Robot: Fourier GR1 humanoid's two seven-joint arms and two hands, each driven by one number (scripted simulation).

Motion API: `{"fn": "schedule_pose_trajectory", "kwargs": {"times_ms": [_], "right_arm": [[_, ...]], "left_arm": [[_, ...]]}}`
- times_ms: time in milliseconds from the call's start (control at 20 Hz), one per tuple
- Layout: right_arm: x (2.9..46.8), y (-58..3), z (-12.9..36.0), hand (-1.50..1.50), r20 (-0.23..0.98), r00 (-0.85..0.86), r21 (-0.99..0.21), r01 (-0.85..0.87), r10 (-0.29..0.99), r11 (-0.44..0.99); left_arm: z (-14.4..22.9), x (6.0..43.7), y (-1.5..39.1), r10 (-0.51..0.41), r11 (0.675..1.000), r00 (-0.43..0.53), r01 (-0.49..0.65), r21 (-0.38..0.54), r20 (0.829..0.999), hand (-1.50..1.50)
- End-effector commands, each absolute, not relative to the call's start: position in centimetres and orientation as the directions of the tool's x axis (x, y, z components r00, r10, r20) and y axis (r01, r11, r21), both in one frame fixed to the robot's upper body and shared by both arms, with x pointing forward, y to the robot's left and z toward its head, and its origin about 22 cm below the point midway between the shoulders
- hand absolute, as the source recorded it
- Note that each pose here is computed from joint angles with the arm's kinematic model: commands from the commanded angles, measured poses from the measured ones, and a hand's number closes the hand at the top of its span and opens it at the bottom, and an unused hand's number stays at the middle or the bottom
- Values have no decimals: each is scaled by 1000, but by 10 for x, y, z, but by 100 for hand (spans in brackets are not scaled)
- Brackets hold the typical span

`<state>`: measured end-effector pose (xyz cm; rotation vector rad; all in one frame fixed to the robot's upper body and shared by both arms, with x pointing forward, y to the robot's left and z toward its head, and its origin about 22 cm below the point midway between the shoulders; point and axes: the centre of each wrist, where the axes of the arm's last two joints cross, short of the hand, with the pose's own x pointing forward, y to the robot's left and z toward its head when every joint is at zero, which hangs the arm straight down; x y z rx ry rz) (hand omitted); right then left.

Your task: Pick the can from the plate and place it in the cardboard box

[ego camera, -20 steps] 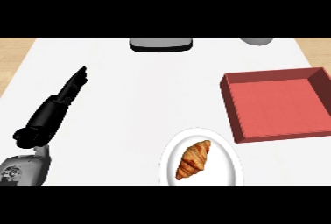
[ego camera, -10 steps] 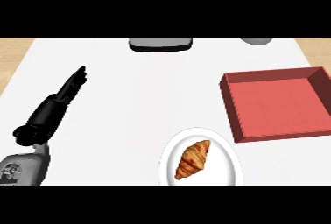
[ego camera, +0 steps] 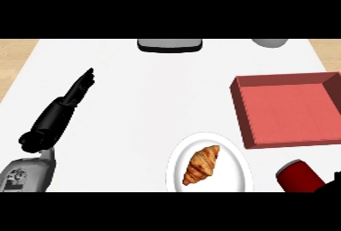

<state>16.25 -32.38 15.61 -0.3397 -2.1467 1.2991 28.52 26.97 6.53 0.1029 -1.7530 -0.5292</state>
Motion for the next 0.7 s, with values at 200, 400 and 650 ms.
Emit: {"fn": "schedule_pose_trajectory", "kwargs": {"times_ms": [200, 400, 650], "right_arm": [[237, -363, 211, 150, 449, -650, -821, -29, 614, 570], [273, -365, 198, 150, 318, -632, -913, -3, 707, 408], [298, -391, 195, 150, 271, -546, -962, -174, 793, 209]], "left_arm": [[70, 290, 256, -347, 882, -256, 238, 407, 902, 0], [71, 309, 266, -335, 888, -277, 227, 400, 900, 0], [66, 299, 258, -328, 875, -273, 272, 400, 904, 0]]}}
